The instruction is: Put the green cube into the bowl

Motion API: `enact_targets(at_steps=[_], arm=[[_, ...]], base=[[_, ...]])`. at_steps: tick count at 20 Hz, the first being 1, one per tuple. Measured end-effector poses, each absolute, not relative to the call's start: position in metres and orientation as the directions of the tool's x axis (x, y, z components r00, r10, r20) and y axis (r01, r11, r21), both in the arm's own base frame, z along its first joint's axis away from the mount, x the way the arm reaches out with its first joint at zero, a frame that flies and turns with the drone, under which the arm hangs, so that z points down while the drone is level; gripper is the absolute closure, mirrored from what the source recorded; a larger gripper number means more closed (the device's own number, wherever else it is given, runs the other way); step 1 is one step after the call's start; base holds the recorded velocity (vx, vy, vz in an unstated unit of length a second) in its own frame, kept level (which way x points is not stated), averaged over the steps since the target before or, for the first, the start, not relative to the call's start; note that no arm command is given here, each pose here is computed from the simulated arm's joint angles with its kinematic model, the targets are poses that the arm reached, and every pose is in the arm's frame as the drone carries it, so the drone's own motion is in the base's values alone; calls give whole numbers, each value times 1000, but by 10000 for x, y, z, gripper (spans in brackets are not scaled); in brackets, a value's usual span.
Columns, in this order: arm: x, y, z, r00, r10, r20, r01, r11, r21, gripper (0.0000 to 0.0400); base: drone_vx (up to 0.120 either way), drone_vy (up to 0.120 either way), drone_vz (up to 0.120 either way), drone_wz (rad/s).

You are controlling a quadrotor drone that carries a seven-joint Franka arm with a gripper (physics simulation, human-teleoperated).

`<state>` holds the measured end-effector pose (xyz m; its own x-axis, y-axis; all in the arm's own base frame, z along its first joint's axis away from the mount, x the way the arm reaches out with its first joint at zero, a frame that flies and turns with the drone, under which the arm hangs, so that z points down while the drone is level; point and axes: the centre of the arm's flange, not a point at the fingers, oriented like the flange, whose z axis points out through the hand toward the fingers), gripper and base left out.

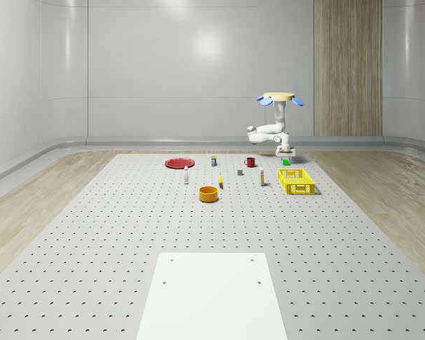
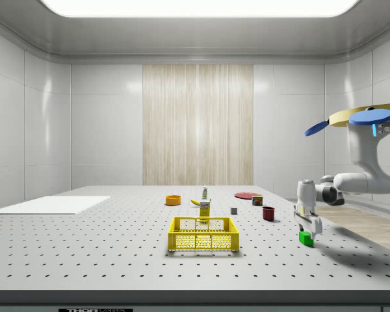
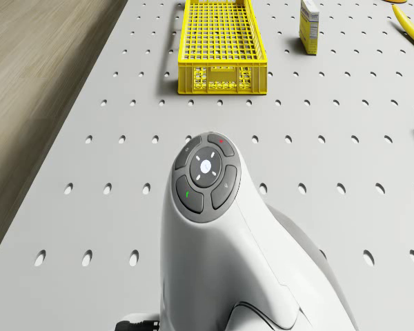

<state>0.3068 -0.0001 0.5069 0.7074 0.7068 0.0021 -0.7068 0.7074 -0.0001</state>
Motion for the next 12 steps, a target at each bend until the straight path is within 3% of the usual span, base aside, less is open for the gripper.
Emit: enact_targets(at_steps=[6,12], arm=[[3068,39,5212,707,707,2,-707,707,0,0],[3135,54,5282,707,707,2,-707,707,0,0]], base=[[0,0,0,0],[0,0,0,0]])
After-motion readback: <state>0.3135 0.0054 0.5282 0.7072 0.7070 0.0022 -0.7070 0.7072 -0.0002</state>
